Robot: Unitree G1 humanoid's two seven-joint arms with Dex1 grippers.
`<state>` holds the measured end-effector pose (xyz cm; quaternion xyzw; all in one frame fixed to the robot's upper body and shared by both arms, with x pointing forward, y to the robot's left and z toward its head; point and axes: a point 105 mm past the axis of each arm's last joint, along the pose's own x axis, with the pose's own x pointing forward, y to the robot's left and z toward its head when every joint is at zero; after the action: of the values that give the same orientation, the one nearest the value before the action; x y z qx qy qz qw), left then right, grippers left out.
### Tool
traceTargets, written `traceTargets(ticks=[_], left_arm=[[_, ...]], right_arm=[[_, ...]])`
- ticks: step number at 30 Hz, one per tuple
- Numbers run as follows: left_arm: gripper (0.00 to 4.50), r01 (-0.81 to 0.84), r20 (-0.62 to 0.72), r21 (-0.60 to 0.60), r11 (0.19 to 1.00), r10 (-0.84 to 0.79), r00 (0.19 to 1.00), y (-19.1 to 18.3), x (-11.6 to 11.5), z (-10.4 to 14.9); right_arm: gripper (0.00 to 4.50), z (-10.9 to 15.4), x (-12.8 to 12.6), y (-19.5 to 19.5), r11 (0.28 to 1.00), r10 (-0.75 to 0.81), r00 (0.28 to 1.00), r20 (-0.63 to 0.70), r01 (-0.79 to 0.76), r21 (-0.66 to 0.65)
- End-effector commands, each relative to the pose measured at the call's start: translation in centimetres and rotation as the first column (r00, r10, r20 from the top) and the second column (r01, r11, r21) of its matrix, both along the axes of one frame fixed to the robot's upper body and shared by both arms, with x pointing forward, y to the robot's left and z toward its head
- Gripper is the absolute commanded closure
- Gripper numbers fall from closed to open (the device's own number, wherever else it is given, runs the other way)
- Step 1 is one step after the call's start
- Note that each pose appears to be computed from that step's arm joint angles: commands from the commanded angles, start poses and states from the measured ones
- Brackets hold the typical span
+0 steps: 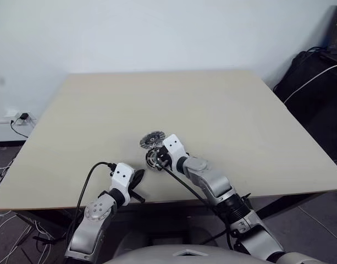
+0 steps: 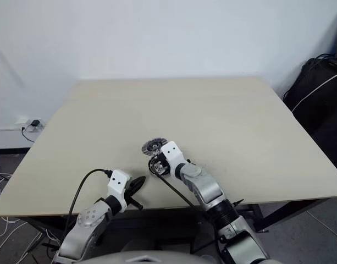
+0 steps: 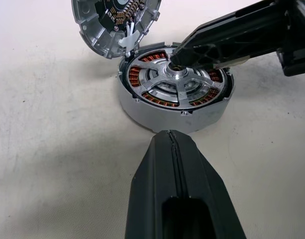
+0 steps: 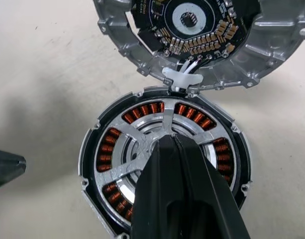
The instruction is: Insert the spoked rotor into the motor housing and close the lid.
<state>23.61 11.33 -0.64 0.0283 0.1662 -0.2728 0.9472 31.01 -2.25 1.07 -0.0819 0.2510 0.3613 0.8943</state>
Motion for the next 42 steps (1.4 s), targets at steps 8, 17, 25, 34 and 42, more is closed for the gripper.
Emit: traceTargets(ticks=[8, 17, 25, 34, 42], left_arm=[[4.50, 0.011, 0.066, -0.025, 1.000, -0.009, 0.998, -0.6, 0.7, 1.5], [4.50, -0.010, 0.069, -0.037, 0.999, 0.012, 0.998, -0.7, 0.8, 1.5], [4.50, -0.033, 0.071, -0.045, 0.998, 0.036, 0.997, -0.5, 0.6, 1.4], [4.50, -0.041, 0.073, -0.057, 0.998, 0.046, 0.996, -0.6, 0.5, 1.3], [4.50, -0.045, 0.074, -0.062, 0.997, 0.049, 0.996, -0.6, 0.5, 1.2]], right_arm=[[2.91, 6.0, -1.1, 0.9, 0.819, 0.553, 0.797, 0.240, -0.468, -0.333], [2.27, 4.3, -1.7, 0.8, 0.539, 0.787, 0.612, 0.075, -0.623, -0.568], [2.27, 2.6, -1.7, 0.4, 0.464, 0.813, 0.581, -0.040, -0.688, -0.557], [2.27, 1.5, -0.9, -0.2, 0.472, 0.789, 0.608, -0.090, -0.693, -0.545], [2.65, 0.7, -0.7, -1.1, 0.438, 0.780, 0.610, -0.142, -0.693, -0.573]])
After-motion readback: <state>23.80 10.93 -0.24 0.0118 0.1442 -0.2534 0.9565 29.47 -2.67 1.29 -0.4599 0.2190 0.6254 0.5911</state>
